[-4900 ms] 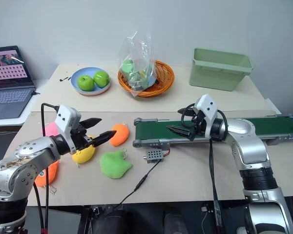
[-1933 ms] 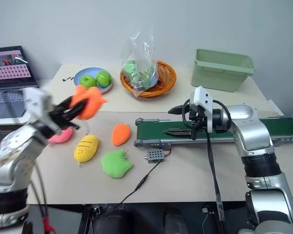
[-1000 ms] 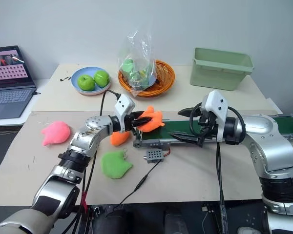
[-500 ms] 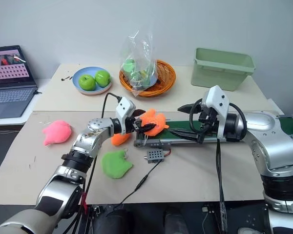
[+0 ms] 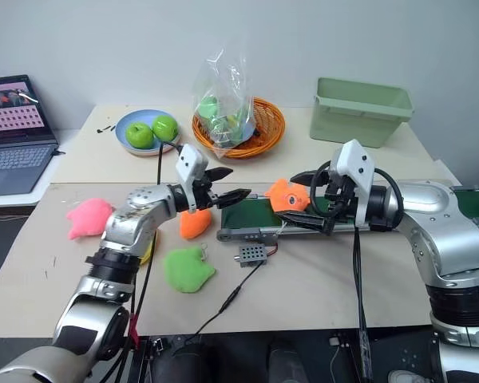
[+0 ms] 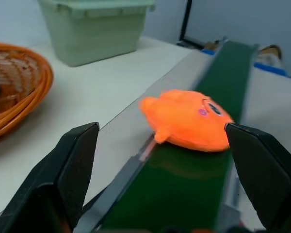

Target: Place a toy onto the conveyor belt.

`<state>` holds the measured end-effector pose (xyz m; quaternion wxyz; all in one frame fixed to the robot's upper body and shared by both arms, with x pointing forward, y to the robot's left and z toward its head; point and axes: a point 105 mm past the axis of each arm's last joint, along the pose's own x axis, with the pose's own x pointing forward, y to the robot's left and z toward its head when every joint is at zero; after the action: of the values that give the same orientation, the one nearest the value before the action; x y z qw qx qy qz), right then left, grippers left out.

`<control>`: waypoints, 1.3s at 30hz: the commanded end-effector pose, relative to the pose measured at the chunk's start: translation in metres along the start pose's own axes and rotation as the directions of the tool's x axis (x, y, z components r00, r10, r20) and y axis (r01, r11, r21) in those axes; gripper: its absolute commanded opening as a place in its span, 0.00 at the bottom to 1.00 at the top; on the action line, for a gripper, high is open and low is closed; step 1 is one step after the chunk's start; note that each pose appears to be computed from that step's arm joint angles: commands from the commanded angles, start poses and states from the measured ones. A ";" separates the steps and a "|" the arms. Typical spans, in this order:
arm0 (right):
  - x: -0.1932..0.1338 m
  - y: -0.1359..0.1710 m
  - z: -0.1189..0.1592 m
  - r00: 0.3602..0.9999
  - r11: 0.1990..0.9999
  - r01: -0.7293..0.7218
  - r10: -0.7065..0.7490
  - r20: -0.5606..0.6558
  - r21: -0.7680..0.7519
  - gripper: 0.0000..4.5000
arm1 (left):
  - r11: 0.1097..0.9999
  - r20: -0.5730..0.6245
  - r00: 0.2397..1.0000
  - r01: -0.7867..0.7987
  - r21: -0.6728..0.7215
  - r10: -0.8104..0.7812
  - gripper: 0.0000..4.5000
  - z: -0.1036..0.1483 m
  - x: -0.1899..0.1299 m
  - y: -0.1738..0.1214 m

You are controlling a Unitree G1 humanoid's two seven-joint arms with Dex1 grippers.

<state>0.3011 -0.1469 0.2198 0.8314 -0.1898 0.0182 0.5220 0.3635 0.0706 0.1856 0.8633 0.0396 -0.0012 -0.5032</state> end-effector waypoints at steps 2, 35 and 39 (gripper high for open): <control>-0.003 -0.010 0.011 1.000 0.997 0.017 -0.016 0.014 -0.072 1.00 | 0.999 0.010 1.000 0.006 0.053 -0.007 0.98 0.012 -0.031 -0.005; 0.019 -0.030 0.007 0.995 0.998 -0.043 0.047 0.085 -0.050 1.00 | 0.945 0.044 0.953 -0.304 0.117 0.301 0.98 0.020 -0.106 -0.003; 0.016 -0.027 0.012 0.995 0.997 -0.049 0.054 0.087 -0.058 1.00 | 0.969 0.017 0.974 -0.227 0.101 0.226 0.98 0.018 -0.097 -0.010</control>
<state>0.3365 -0.1376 0.2191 0.8153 -0.1773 -0.0033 0.5512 0.3101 0.1558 0.1987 0.9225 0.0754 -0.0250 -0.3777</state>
